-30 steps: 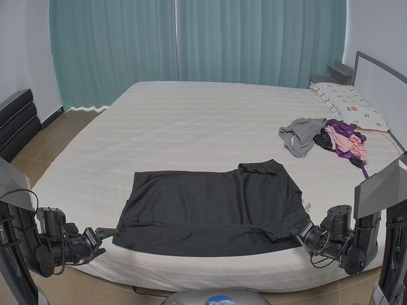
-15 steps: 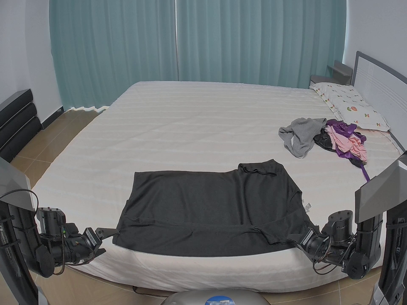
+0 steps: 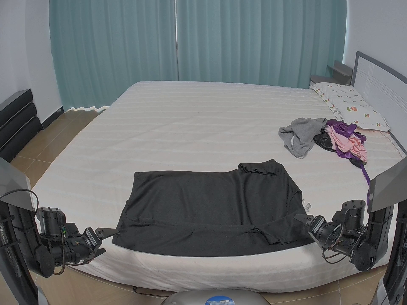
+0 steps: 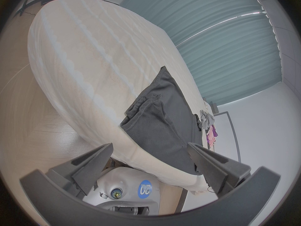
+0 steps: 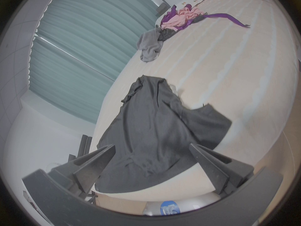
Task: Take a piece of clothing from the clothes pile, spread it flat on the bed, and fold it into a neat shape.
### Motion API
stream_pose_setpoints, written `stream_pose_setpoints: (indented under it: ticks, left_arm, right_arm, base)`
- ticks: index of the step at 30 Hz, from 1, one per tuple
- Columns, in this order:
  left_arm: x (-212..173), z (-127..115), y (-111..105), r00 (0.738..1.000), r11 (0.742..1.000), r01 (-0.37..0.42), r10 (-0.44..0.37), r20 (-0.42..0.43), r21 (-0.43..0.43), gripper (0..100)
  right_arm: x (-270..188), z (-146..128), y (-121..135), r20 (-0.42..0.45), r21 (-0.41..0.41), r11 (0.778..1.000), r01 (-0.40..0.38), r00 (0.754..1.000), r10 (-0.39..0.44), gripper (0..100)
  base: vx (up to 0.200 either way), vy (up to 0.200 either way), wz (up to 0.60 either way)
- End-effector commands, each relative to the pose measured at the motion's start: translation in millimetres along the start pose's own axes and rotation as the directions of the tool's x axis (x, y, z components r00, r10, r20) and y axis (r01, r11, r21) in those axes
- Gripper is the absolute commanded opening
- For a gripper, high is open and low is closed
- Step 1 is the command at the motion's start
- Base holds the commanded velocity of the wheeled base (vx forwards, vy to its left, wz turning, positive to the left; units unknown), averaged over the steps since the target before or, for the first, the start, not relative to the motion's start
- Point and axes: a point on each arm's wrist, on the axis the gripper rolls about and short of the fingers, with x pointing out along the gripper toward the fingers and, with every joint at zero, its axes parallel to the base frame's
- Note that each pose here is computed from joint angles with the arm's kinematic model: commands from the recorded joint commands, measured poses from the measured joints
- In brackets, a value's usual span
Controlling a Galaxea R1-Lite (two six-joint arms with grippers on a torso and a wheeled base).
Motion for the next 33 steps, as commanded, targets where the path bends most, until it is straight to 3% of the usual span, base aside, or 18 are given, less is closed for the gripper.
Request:
stream_pose_setpoints:
  ticks: [1,8,22,23,33]
  left_arm:
    - [0.2,0.2,0.1,1.0,1.0,0.0,0.0,0.0,-0.001,100]
    - [0.2,0.2,0.1,1.0,1.0,0.0,0.0,0.0,0.001,100]
    - [0.6,-0.1,0.2,1.0,1.0,0.0,0.0,-0.002,0.001,100]
    - [0.4,0.1,0.4,1.0,1.0,-0.001,0.001,-0.001,0.0,100]
    - [0.4,0.1,0.4,1.0,1.0,-0.001,0.001,-0.001,0.001,100]
  right_arm:
    - [2.2,16.1,-1.2,0.052,0.011,1.0,-0.029,0.998,0.029,100]
    - [22.5,16.2,-18.8,-0.05,0.005,0.999,-0.048,0.998,0.048,100]
    - [35.7,16.0,-35.6,-0.069,-0.032,0.999,-0.013,0.998,0.01,100]
    - [36.6,15.0,-37.7,-0.073,-0.037,0.999,-0.006,0.997,0.003,0]
    - [31.3,15.7,-38.2,-0.065,-0.035,0.999,0.009,0.998,-0.011,0]
  base:
    - [0.0,0.0,0.0]
    - [0.0,0.0,0.0]
    - [0.0,0.0,0.0]
    - [0.0,0.0,0.0]
    - [0.0,0.0,0.0]
